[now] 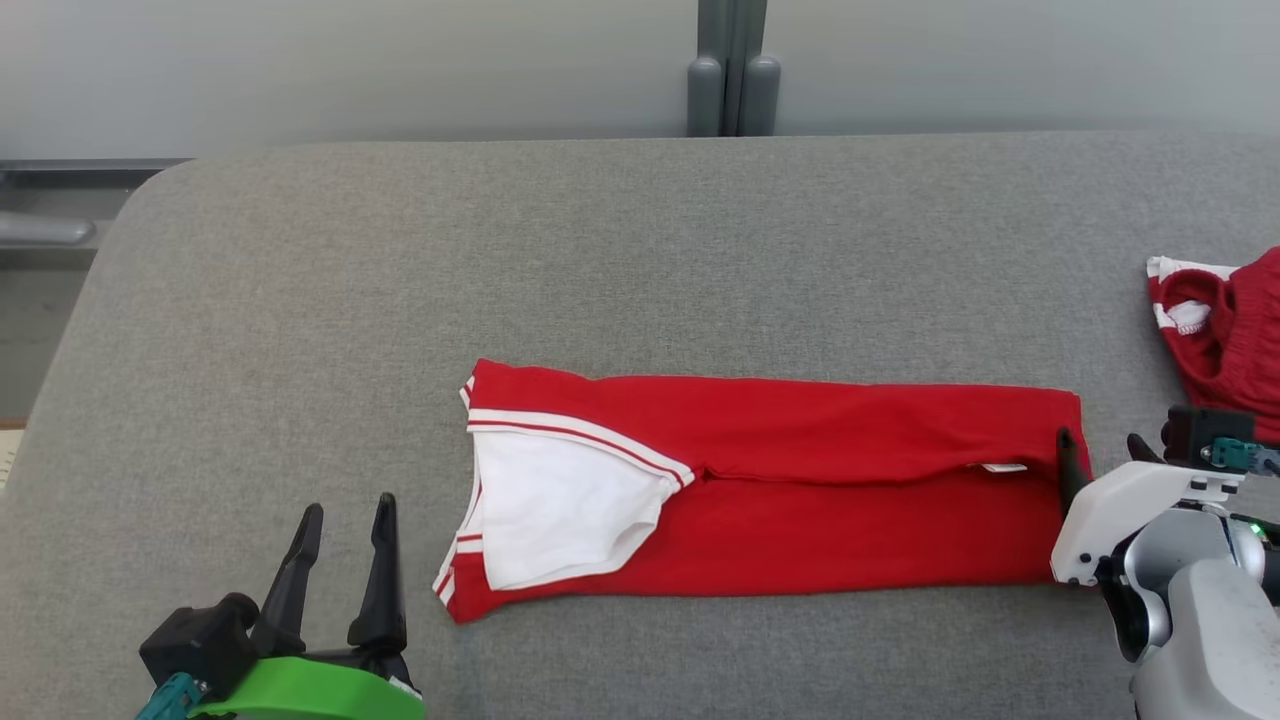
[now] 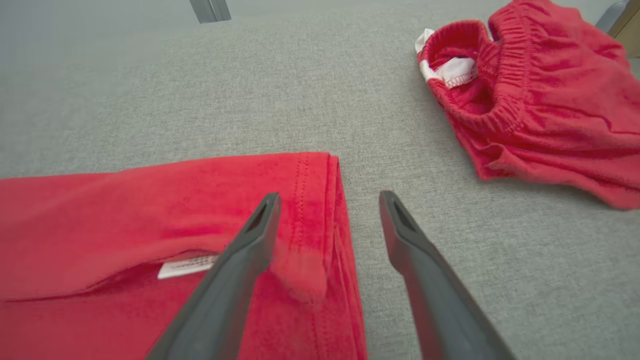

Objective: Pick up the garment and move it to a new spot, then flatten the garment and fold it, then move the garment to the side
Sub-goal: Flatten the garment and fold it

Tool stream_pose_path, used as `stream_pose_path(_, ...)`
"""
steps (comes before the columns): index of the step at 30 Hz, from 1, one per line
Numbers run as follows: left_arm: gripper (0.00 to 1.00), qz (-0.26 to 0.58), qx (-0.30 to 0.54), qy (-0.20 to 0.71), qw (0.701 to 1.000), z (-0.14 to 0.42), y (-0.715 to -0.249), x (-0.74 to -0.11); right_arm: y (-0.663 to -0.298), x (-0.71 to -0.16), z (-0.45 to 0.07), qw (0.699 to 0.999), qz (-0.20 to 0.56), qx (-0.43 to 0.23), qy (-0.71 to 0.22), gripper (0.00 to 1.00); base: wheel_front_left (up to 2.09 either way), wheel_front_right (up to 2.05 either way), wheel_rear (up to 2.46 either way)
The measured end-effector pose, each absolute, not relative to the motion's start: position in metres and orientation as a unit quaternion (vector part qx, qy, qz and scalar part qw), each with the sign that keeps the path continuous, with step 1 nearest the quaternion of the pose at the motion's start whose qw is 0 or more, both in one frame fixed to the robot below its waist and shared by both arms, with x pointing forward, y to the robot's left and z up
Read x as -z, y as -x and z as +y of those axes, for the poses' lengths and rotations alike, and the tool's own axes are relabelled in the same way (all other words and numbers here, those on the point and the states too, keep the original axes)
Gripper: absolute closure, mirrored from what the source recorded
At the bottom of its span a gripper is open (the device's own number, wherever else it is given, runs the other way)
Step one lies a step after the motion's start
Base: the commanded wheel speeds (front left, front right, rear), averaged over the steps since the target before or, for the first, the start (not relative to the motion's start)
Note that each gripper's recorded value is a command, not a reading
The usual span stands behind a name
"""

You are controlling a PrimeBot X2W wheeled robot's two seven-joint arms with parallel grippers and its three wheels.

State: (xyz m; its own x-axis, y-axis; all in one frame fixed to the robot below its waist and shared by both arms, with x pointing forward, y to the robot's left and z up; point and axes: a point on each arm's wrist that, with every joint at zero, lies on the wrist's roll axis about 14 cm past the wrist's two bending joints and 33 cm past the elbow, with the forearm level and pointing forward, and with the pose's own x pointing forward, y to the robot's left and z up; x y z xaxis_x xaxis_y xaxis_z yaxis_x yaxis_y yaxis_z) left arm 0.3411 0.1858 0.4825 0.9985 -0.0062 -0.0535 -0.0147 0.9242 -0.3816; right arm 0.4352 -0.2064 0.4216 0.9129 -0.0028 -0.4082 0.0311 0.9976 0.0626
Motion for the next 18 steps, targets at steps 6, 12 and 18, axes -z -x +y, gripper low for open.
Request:
stream_pose_path(6,0.00,0.028,-0.009,0.194,0.981,0.190,-0.339,-0.481,-0.424,-0.399,-0.205,0.967,0.253,0.003,-0.031,0.00,0.00,0.00,0.00)
stream_pose_path(12,0.00,0.033,-0.008,0.194,0.981,0.188,-0.341,-0.479,-0.411,-0.378,-0.208,0.957,0.289,0.009,-0.032,0.00,0.00,0.00,0.00)
stream_pose_path(18,0.00,0.040,-0.004,0.189,0.981,0.187,-0.344,-0.475,-0.411,-0.368,-0.203,0.951,0.307,0.000,-0.029,0.55,0.00,0.00,0.00)
